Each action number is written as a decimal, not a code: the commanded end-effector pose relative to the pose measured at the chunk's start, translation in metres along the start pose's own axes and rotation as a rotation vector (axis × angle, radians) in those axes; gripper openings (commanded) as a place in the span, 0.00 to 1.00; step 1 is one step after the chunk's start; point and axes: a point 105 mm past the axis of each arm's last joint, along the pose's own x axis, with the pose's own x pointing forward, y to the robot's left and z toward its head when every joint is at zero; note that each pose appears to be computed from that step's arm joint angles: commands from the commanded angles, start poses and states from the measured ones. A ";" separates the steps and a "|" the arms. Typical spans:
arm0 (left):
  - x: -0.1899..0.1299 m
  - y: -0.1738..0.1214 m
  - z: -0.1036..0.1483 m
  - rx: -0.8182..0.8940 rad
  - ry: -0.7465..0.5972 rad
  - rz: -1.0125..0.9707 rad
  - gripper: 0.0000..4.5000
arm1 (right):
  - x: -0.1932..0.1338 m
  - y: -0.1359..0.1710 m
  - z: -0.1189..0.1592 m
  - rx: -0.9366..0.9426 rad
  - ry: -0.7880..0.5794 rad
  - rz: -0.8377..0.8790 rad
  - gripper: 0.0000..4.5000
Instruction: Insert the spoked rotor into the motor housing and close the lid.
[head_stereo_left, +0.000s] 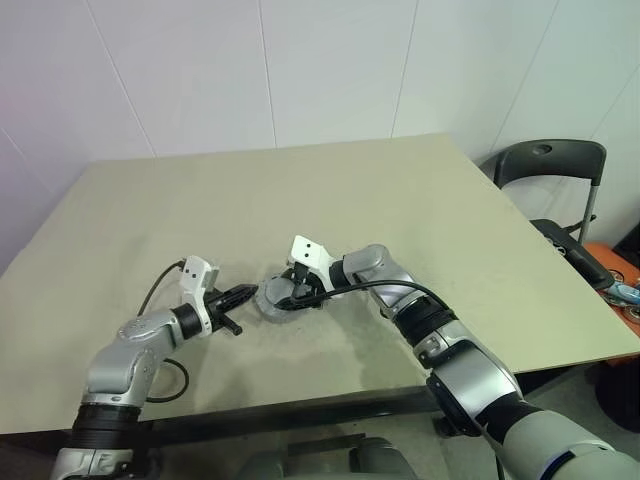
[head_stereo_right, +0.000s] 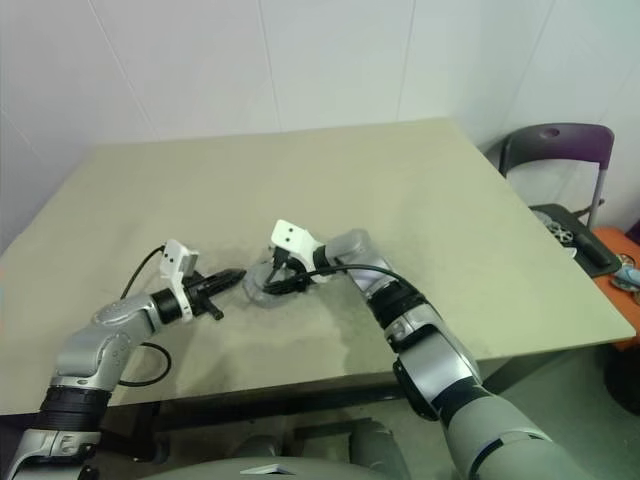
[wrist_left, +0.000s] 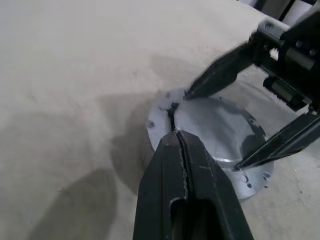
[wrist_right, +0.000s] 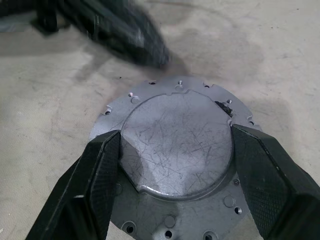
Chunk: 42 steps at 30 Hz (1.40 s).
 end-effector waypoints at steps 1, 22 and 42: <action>0.005 0.002 -0.002 0.028 0.042 0.016 0.00 | 0.001 0.002 -0.007 0.000 0.039 0.003 0.68; 0.009 -0.007 -0.010 0.025 0.100 -0.020 0.00 | -0.038 -0.022 0.022 0.322 -0.146 0.009 1.00; 0.007 -0.010 -0.013 0.022 0.109 -0.029 0.00 | -0.040 -0.003 -0.017 1.203 -0.059 0.116 1.00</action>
